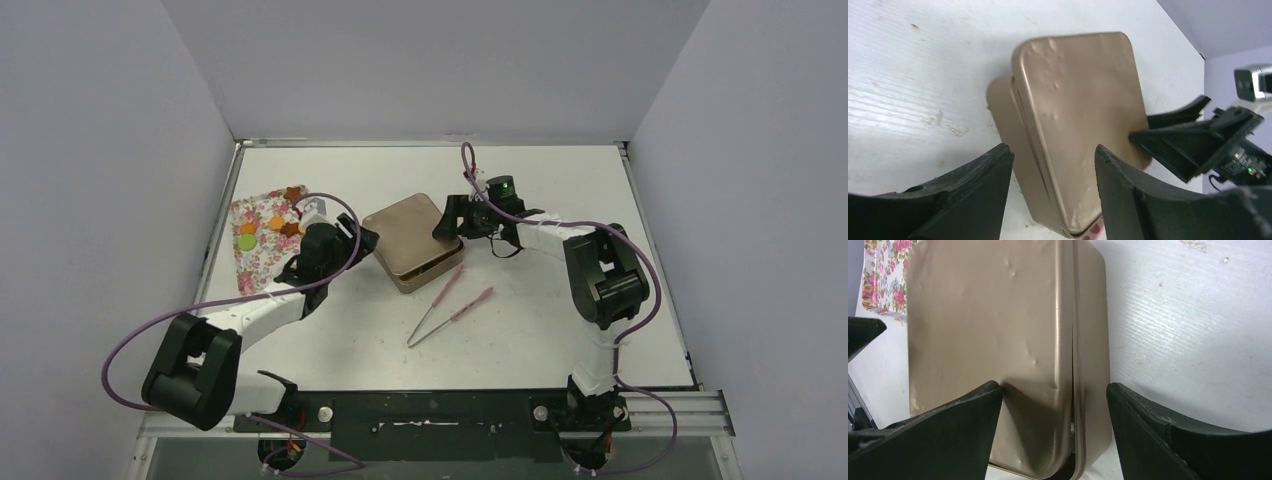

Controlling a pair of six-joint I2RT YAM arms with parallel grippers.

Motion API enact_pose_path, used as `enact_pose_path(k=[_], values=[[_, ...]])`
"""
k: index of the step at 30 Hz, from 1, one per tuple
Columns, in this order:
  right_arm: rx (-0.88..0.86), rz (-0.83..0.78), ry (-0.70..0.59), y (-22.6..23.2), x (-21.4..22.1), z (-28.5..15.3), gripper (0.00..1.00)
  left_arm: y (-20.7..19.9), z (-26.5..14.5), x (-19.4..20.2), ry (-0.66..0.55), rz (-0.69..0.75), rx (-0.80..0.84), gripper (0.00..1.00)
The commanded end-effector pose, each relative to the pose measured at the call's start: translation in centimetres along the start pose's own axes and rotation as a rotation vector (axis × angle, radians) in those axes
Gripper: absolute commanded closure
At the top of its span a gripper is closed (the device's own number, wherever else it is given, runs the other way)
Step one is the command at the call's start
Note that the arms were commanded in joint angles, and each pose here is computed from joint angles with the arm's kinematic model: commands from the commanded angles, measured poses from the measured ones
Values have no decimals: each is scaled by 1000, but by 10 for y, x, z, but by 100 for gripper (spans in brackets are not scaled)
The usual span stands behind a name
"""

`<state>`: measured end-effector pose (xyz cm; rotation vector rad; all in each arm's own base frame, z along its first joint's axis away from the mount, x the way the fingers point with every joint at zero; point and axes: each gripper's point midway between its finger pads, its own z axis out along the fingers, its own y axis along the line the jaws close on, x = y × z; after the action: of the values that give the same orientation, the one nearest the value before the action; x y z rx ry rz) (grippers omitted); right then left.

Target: Pack the cookies

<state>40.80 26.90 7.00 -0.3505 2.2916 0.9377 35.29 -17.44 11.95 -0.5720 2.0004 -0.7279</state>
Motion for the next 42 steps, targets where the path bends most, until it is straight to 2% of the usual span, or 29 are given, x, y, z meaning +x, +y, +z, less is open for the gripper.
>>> enact_pose_path(k=[1,4,8,11,23,32,42], values=[[-21,-43,-65,7,-19,-9,23,-2,13,-26,-67,-33,-3,41],[-20,-45,-69,8,-20,-10,23,-4,22,-21,-37,-38,13,42],[-23,-45,-69,9,-20,-10,23,-7,28,-8,9,-54,42,51],[-27,-50,-70,10,-21,-10,23,-9,28,-2,27,-56,53,53],[-57,-150,-61,26,-19,-14,23,-14,34,13,61,-51,69,51],[-99,-217,-42,48,-13,-19,23,-28,44,4,55,-41,99,51],[-117,-273,-75,66,-16,-31,23,-25,39,5,59,-16,117,61]])
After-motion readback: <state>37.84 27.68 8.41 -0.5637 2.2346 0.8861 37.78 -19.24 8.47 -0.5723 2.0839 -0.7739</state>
